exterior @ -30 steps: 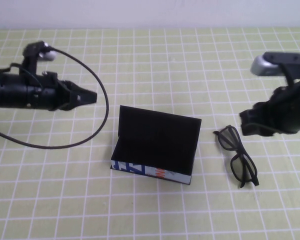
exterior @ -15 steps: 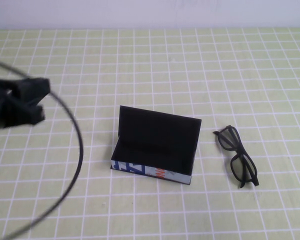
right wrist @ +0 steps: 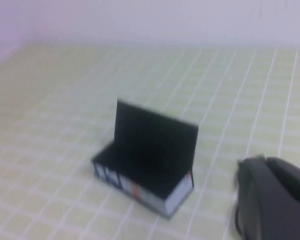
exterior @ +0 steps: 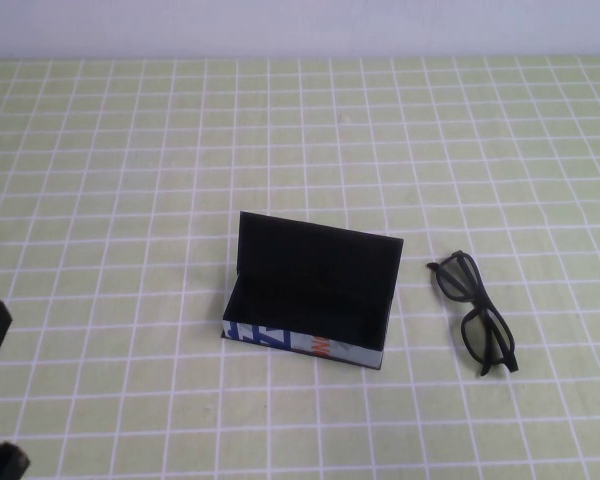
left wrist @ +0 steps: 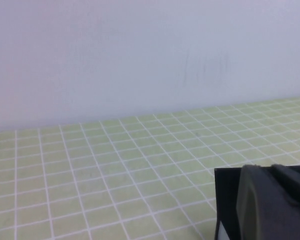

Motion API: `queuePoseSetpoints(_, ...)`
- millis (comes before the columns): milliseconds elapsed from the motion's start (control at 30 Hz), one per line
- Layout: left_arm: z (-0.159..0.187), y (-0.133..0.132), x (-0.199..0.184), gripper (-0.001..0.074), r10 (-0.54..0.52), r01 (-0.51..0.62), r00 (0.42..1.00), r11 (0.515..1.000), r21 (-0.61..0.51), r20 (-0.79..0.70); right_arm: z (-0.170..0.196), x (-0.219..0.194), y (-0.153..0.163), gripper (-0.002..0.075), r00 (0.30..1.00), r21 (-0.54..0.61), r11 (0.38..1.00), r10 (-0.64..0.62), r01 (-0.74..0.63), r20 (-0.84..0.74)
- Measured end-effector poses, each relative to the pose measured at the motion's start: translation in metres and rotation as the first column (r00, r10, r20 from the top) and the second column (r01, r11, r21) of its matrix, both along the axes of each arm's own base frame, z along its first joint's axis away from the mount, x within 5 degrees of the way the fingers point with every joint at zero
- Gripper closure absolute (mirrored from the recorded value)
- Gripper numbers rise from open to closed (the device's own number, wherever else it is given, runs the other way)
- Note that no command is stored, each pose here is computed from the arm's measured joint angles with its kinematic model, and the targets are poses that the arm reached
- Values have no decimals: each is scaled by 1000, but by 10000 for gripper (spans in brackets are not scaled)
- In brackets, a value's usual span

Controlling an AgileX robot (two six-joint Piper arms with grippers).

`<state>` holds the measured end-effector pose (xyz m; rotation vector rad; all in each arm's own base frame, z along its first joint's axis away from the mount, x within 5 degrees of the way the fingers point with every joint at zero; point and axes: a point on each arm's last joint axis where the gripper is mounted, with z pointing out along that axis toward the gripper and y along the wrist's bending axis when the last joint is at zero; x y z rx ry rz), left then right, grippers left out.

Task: Take glasses out of glasses case

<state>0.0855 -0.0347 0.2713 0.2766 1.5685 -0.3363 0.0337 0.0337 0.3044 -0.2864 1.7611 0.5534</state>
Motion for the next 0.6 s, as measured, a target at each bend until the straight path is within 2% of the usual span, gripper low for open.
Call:
queuePoseSetpoints(167,-30,7,-15,739,83,-83,996,997,-3,21,-19,17,-1,742,993,112,991,-82,71,90)
queuePoseSetpoints(333,-68,17,-16,739,197,-197,978,980,7,-64,-42,31,-5,742,981,136,978,-173,160,85)
queuePoseSetpoints(600,-76,17,-16,739,190,-191,978,982,-3,-90,-46,33,-7,743,977,144,973,-193,179,89)
